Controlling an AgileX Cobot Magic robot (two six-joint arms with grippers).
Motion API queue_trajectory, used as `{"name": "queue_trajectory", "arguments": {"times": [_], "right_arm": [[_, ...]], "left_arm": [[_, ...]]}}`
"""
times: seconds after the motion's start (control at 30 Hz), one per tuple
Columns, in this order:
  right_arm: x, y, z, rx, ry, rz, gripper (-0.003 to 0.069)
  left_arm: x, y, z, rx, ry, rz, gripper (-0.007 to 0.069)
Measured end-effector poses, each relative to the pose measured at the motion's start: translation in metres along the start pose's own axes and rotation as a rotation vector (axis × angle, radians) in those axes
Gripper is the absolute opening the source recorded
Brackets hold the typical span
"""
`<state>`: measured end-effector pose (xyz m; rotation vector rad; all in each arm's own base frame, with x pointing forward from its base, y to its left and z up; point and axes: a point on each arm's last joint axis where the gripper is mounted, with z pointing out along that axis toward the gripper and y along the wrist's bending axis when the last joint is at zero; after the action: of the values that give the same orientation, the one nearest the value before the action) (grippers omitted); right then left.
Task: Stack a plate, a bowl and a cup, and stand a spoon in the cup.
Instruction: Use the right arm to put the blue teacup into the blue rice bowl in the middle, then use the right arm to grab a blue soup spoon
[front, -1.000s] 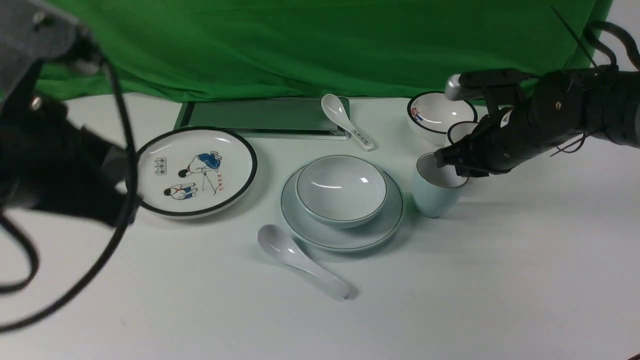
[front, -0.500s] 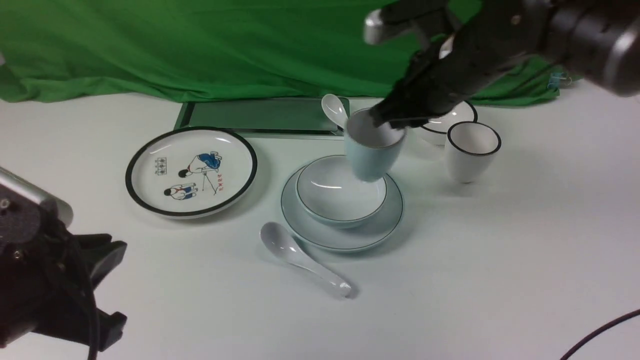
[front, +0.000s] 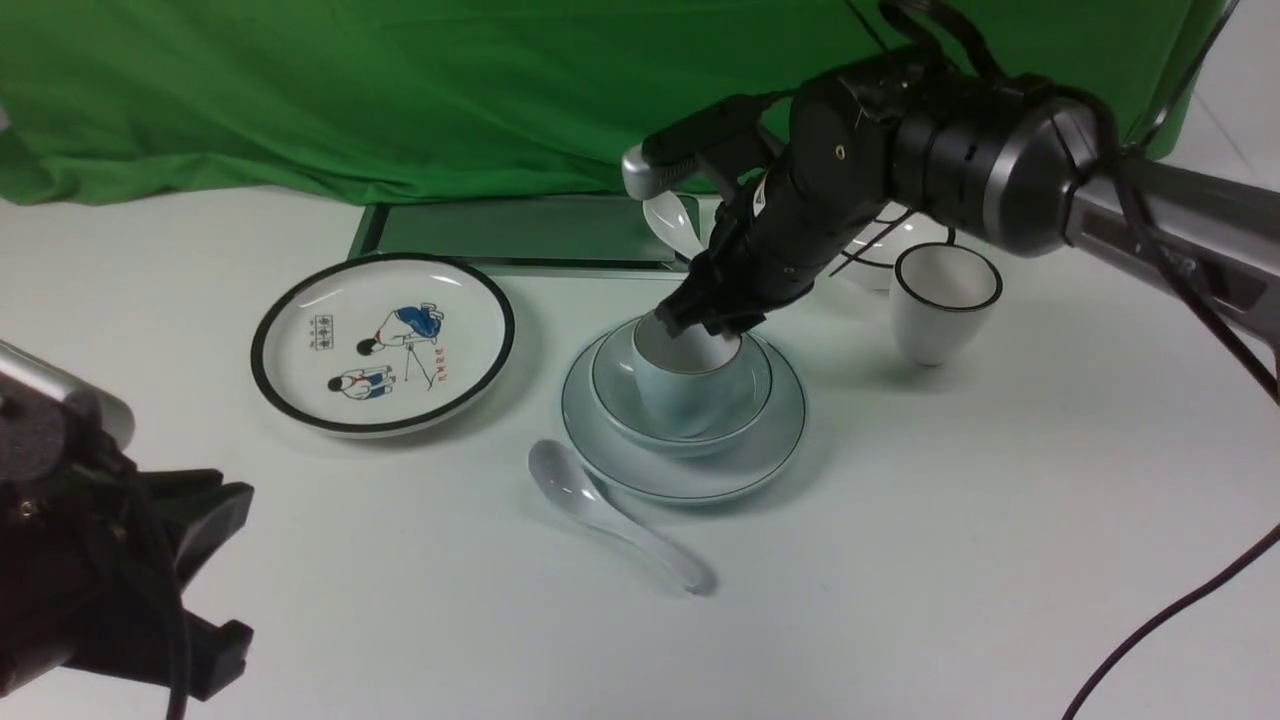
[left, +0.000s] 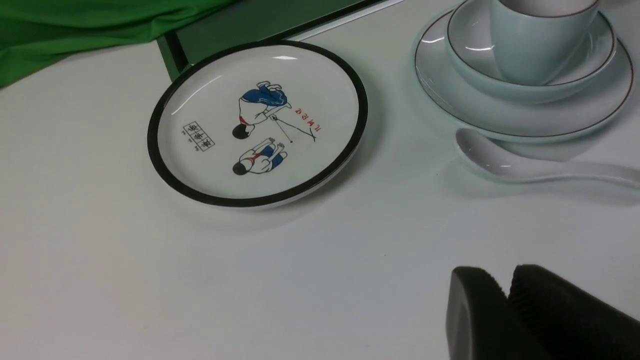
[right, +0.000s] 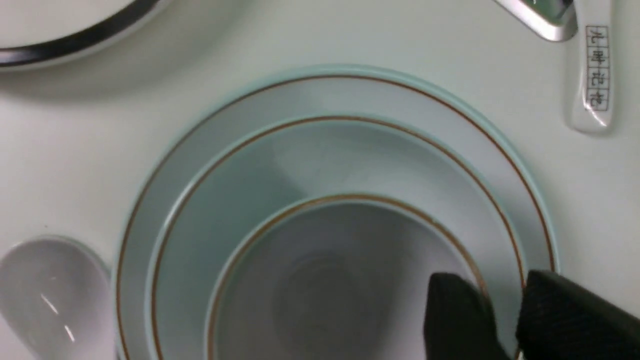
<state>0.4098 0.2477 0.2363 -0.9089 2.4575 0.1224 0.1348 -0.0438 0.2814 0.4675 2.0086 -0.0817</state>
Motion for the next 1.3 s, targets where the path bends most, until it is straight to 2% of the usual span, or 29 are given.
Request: {"name": "queue_trajectory", "arguments": {"times": [0.03, 0.17, 0.27, 0.37, 0.4, 0.47, 0.5, 0.67, 0.9, 1.17, 1.3], "right_arm": [[0.000, 0.000, 0.000, 0.000, 0.002, 0.000, 0.0253], [-0.007, 0.000, -0.031, -0.006, 0.029, -0.017, 0.0353], [-0.010, 0.005, -0.057, -0.014, 0.045, -0.054, 0.0360], [0.000, 0.022, -0.078, -0.050, 0.139, -0.127, 0.0264], [0.006, 0.029, -0.074, -0.066, 0.169, -0.143, 0.0176], [0.023, 0.039, -0.053, -0.088, 0.238, -0.165, 0.0073], [0.032, 0.041, -0.041, -0.095, 0.269, -0.171, 0.0044], [0.062, 0.054, -0.006, -0.122, 0.324, -0.179, 0.0013], [0.068, 0.076, 0.017, -0.126, 0.192, -0.245, 0.0013], [0.073, 0.098, 0.038, -0.146, 0.187, -0.306, 0.0013], [0.071, 0.119, 0.036, -0.167, 0.166, -0.346, 0.0012]], "left_arm": [[0.000, 0.000, 0.000, 0.000, 0.000, -0.001, 0.0041], [0.000, 0.000, 0.000, 0.000, -0.004, -0.003, 0.0041], [-0.001, 0.000, 0.000, 0.000, -0.008, -0.003, 0.0041], [-0.001, 0.000, 0.000, 0.000, -0.009, -0.003, 0.0041], [-0.001, 0.000, 0.000, 0.000, -0.009, -0.003, 0.0041], [-0.001, 0.000, 0.000, 0.000, -0.009, -0.003, 0.0041], [-0.001, 0.000, 0.000, 0.000, -0.009, -0.003, 0.0041], [-0.001, 0.000, 0.000, 0.000, -0.009, -0.004, 0.0041], [-0.001, 0.000, 0.000, 0.001, -0.009, -0.007, 0.0041], [-0.001, 0.000, 0.000, 0.001, -0.009, -0.007, 0.0041], [-0.001, 0.000, 0.000, 0.001, -0.009, -0.007, 0.0041]]}}
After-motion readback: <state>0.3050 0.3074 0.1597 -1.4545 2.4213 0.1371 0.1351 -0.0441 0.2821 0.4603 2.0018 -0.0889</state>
